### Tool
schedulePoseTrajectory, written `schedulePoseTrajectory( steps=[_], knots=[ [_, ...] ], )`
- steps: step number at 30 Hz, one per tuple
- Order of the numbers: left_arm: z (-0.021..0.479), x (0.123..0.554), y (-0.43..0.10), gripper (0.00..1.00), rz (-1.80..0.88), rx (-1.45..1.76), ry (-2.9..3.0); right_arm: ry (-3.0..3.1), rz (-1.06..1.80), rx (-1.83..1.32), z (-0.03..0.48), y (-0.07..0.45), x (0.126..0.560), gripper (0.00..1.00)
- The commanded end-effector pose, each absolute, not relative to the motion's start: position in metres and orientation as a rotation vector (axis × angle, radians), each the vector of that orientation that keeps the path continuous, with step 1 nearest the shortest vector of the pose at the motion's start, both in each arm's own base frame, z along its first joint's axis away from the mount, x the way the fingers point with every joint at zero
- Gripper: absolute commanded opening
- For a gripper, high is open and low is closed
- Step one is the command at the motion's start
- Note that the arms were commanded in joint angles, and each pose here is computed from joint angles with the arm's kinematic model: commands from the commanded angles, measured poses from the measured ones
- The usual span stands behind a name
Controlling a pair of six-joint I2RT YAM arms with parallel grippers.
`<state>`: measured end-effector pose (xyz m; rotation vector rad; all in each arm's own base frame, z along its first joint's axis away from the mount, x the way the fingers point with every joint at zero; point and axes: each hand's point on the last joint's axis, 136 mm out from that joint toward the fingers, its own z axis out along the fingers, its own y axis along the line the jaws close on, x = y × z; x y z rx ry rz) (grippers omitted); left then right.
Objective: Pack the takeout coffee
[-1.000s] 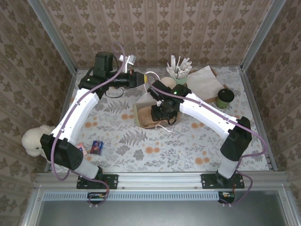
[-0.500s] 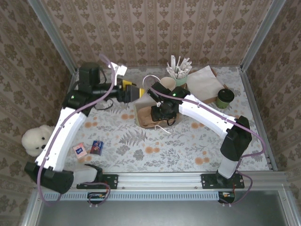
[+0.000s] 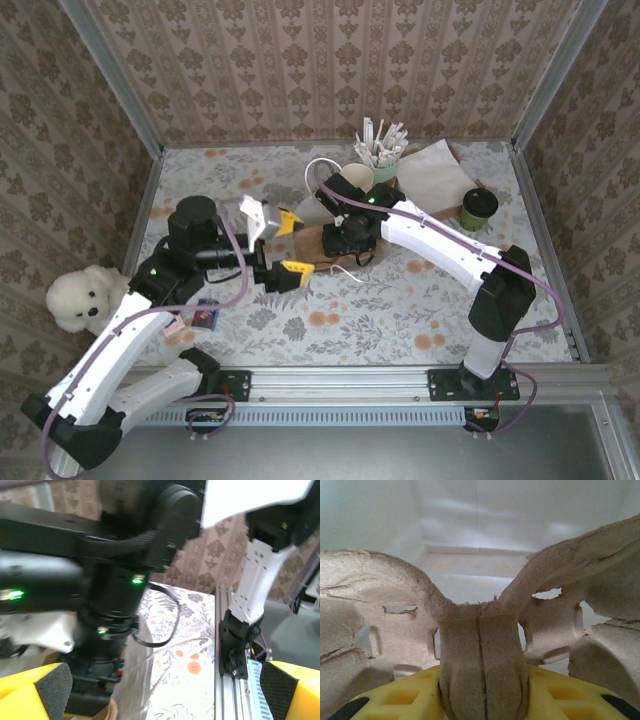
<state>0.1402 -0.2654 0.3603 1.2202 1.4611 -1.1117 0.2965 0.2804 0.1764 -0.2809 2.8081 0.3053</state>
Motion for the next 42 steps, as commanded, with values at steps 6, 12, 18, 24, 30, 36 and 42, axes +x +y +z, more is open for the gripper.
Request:
schedulePoseTrajectory(
  steps=[6,12,18,24,30,36,42],
  knots=[
    [0.343,0.139,-0.301,1.0,-0.833,1.435,1.249,2.803,0.349,-0.242,0.183,0.283,0.298,0.42],
    [0.319,0.123,-0.322,0.95,-0.849,1.621,1.191,2.797,0.365,-0.241,0.186,0.286,0.299,0.42],
    [0.308,0.125,-0.329,0.74,-0.843,1.666,1.199,2.8,0.365,-0.243,0.184,0.287,0.3,0.42],
    [0.332,0.118,-0.325,0.17,-0.898,1.567,1.131,2.807,0.352,-0.228,0.182,0.286,0.3,0.42],
    [0.345,0.107,-0.318,0.0,-0.943,1.543,1.101,2.812,0.37,-0.232,0.182,0.289,0.3,0.42],
    [0.353,0.109,-0.318,0.0,-0.949,1.501,1.102,2.83,0.318,-0.215,0.176,0.281,0.297,0.42],
    [0.355,0.122,-0.326,0.0,-0.948,1.43,1.156,2.859,0.273,-0.214,0.161,0.277,0.293,0.41]
  ],
)
